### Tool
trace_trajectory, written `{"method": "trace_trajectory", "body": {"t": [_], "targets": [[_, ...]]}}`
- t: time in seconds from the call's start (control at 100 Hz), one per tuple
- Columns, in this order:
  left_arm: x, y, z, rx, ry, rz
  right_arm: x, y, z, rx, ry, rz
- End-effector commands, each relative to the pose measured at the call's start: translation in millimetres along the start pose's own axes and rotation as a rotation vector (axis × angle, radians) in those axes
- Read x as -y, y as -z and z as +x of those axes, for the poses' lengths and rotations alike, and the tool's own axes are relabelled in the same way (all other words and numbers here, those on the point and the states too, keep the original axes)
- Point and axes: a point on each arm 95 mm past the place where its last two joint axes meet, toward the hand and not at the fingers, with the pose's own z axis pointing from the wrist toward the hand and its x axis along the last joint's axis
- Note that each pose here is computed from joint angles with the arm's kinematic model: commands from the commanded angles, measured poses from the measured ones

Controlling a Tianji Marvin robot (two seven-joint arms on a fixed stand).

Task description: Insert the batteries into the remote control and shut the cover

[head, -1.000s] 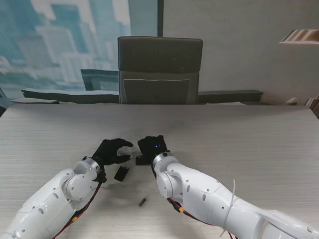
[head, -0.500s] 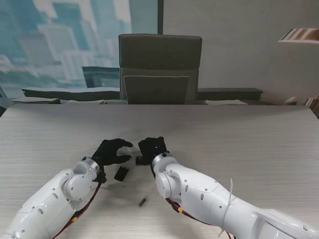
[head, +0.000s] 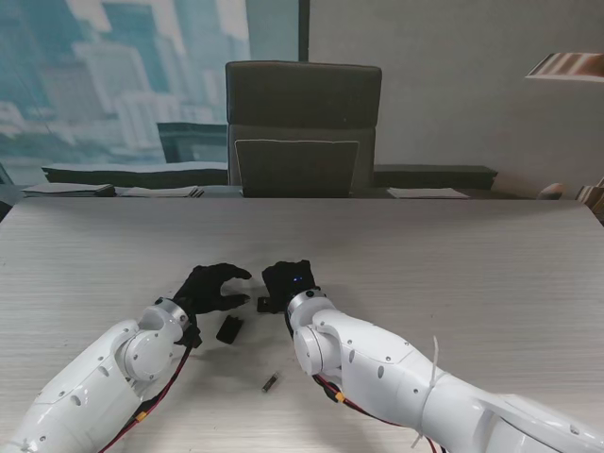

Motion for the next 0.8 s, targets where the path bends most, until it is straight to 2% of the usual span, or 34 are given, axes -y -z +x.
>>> {"method": "trace_trajectory", "body": {"t": [0.0,0.79], "targets": [[-2.6,0.5,2.3,-0.005,0.007,-0.019,3.8,0.6,4.7,-0.003,-0.007,0.019],[-2.9,0.6,1.7,-0.007,0.034,-0.024,3.6,-0.6,6.5,-0.011,-0.008,0.031]]}}
